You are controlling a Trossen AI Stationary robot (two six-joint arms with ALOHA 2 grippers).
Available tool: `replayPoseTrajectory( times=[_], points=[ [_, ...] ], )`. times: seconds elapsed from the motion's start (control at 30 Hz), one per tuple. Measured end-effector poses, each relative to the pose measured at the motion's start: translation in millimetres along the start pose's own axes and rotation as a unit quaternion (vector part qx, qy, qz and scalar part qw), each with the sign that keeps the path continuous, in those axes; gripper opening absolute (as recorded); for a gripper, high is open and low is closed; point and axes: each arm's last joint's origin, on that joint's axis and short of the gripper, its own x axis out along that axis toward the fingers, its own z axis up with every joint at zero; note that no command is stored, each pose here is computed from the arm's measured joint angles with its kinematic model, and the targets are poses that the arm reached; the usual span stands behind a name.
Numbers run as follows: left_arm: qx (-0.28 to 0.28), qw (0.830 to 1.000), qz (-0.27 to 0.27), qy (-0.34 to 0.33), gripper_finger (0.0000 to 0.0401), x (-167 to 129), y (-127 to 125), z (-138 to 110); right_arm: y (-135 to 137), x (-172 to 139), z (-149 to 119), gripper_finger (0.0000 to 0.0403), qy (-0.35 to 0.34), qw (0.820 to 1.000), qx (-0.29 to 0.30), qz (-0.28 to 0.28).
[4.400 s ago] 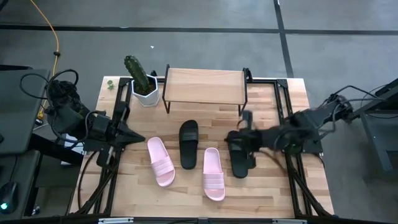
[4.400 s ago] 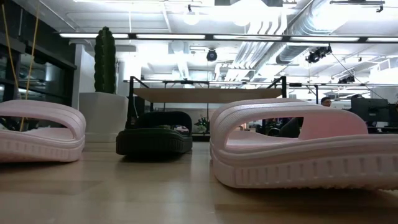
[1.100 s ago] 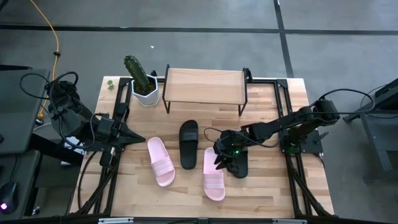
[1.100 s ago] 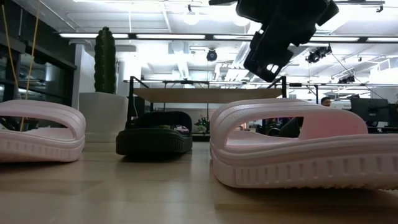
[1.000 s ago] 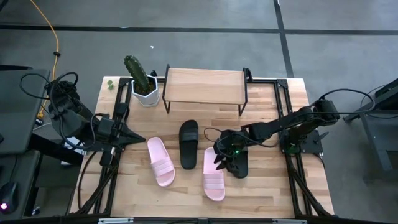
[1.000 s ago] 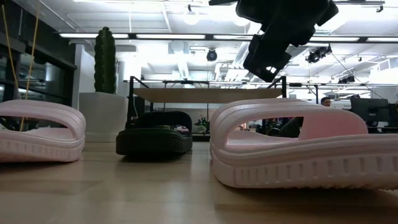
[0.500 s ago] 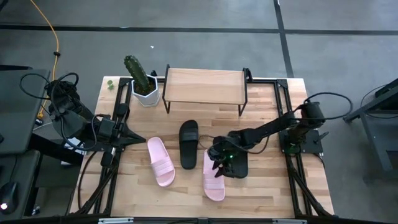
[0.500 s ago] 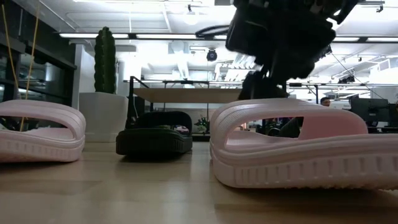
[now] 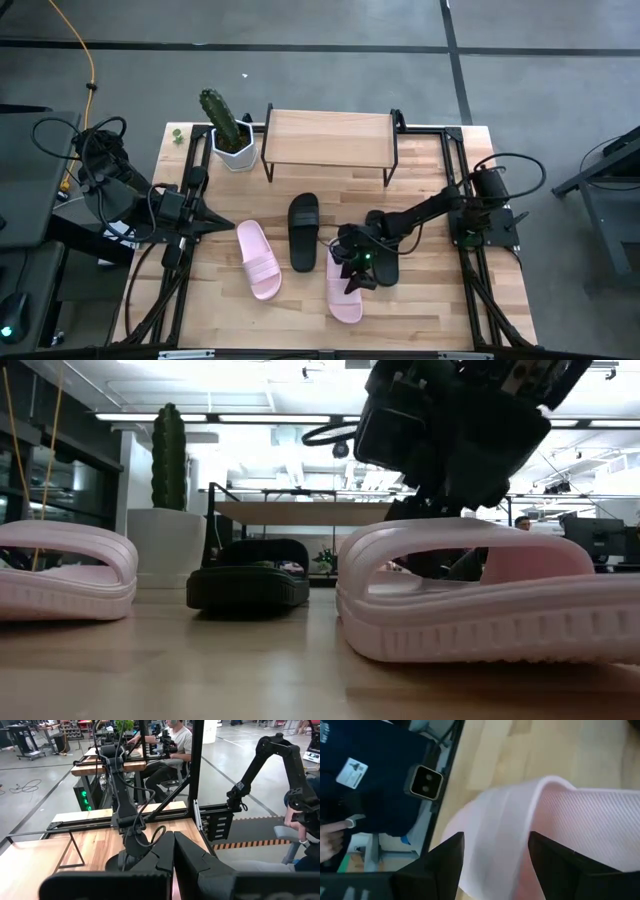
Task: Pick and place slides into the shelf
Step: Put the right pink slipper on the shelf
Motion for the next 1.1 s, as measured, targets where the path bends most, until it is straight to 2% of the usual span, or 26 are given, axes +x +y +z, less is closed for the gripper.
replayPoseTrajectory(
  times=[0.3, 0.7, 1.1],
  points=[
    [0.000, 1.000, 0.000, 0.000, 0.0001, 0.0, 0.0, 0.0, 5.9, 4.6, -2.2, 0.0158, 0.004, 1.000, -0.004, 0.005],
    [0.000, 1.000, 0.000, 0.000, 0.0001, 0.0, 0.0, 0.0, 5.5, 5.6, -2.1, 0.0013, -0.006, 1.000, -0.018, -0.024],
    [0.001, 1.000, 0.000, 0.000, 0.0001, 0.0, 0.0, 0.0, 4.7, 5.5, -1.8, 0.0003, -0.012, 0.999, -0.021, -0.039]
  ],
)
